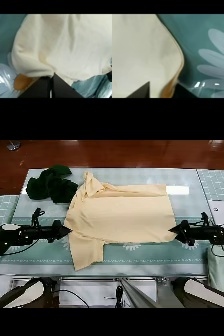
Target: Fold the shirts.
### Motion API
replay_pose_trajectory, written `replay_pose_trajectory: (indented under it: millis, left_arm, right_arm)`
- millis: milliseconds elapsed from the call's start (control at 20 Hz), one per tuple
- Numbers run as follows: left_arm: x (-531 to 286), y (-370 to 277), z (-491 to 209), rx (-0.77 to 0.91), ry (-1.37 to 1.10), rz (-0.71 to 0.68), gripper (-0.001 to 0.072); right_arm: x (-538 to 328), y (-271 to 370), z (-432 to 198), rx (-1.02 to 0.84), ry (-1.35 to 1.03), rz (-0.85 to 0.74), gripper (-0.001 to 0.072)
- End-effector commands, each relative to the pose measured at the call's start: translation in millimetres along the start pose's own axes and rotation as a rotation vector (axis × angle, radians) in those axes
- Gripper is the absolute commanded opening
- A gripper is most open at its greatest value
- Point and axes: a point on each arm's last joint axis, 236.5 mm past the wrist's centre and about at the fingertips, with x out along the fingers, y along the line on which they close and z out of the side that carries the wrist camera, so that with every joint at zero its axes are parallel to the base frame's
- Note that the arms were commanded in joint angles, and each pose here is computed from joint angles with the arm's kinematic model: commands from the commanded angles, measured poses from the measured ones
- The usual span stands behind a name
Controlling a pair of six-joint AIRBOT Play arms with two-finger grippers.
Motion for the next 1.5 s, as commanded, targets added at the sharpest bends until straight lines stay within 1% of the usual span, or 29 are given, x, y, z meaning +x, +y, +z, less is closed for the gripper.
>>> replay_pose_trajectory:
  millis: [0,100,150,200,250,300,350,400,450,550,700,800,1000,1100,1200,1300,1450]
  left_arm:
    - [-4,-10,2,0.021,0.011,-0.019,0.0023]
    - [-17,-37,14,0.09,0.005,-0.058,0.0023]
    - [-29,-60,27,0.141,-0.024,-0.093,0.0023]
    - [-49,-98,45,0.203,-0.082,-0.157,0.0023]
    - [-73,-140,64,0.274,-0.161,-0.225,0.0023]
    - [-107,-185,81,0.379,-0.256,-0.267,0.0021]
    - [-141,-221,93,0.498,-0.349,-0.263,0.002]
    - [-180,-258,101,0.61,-0.448,-0.231,0.002]
    - [-215,-287,104,0.699,-0.533,-0.187,0.002]
    - [-286,-342,93,0.86,-0.694,-0.11,0.002]
    - [-363,-393,41,1.031,-0.87,-0.027,0.002]
    - [-399,-398,8,1.043,-0.973,0.044,0.0021]
    - [-445,-384,-64,1.065,-1.135,0.176,0.0021]
    - [-474,-370,-99,1.044,-1.254,0.245,0.0021]
    - [-495,-357,-129,1.033,-1.334,0.262,0.0021]
    - [-490,-349,-146,1.053,-1.305,0.216,0.0021]
    - [-458,-329,-122,1.021,-1.172,0.249,0.0021]
  right_arm:
    - [-1,16,-2,-0.073,0.037,-0.022,0.002]
    - [-22,37,5,-0.158,0.058,-0.017,0.0021]
    - [-42,61,16,-0.233,0.022,0.001,0.0021]
    - [-67,91,28,-0.312,-0.046,0.025,0.002]
    - [-104,126,46,-0.401,-0.164,0.037,0.0021]
    - [-144,160,59,-0.466,-0.289,0.045,0.002]
    - [-192,191,73,-0.5,-0.44,0.033,0.002]
    - [-238,217,79,-0.522,-0.572,0.021,0.0021]
    - [-286,248,72,-0.583,-0.684,0.023,0.002]
    - [-360,298,32,-0.728,-0.843,0.044,0.002]
    - [-431,332,-54,-0.886,-1.032,0.052,0.0021]
    - [-458,322,-92,-0.893,-1.149,-0.002,0.0021]
    - [-486,293,-163,-0.872,-1.289,-0.083,0.0021]
    - [-486,280,-193,-0.892,-1.293,-0.082,0.0021]
    - [-477,263,-215,-0.922,-1.239,-0.087,0.0021]
    - [-463,244,-222,-0.922,-1.159,-0.123,0.0021]
    - [-454,232,-216,-0.898,-1.109,-0.162,0.0021]
